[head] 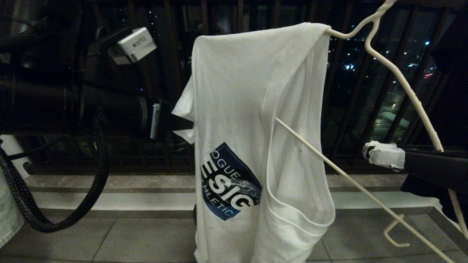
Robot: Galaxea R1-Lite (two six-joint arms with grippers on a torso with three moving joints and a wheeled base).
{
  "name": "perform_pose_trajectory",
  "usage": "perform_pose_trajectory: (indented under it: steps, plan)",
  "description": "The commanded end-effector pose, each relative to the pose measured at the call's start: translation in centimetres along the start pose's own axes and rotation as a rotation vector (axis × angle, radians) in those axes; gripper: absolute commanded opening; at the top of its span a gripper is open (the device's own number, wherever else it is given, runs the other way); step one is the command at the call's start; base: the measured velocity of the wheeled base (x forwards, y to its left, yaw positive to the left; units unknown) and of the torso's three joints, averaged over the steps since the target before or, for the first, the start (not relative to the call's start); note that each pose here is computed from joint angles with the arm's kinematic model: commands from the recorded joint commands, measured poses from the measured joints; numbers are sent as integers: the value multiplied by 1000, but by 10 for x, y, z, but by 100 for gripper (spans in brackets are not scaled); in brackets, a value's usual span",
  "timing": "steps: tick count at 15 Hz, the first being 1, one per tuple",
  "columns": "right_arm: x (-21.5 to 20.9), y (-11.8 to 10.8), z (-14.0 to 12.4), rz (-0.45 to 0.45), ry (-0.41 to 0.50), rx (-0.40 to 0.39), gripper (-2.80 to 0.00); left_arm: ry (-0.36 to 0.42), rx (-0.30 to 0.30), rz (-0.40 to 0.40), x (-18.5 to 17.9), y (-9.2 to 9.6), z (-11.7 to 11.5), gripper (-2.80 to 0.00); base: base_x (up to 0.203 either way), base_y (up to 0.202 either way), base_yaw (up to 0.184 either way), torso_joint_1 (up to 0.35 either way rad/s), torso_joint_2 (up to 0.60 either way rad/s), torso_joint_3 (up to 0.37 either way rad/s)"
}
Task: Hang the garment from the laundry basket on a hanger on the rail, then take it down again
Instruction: Hang the clothes on the clothes rack
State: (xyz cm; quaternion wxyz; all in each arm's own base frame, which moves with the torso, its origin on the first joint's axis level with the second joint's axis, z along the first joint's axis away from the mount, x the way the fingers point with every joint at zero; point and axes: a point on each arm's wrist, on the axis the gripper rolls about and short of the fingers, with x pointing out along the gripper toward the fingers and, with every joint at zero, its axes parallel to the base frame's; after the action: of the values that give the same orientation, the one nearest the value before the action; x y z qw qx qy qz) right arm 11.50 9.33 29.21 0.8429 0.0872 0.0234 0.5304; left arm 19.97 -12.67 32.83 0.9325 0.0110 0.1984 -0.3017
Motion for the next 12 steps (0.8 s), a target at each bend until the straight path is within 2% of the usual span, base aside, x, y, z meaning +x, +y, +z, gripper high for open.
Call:
perform_pose_trajectory:
  steps: [1,5,10,12]
  plan:
    - [1,0,0,3,2,2,-280,-16,2,-6,5,3,8,0,0,0,0,0,0,0]
    - [0,0,0,2,-1,0,-280,-21,13,-136,11,6,15,0,0,0,0,0,0,0]
    - [0,0,1,3,-4,-1,-280,7,5,-196,26,13,14,0,0,0,0,0,0,0]
    - [0,0,1,3,-4,-1,-280,-13,5,-204,33,15,16,0,0,0,0,0,0,0]
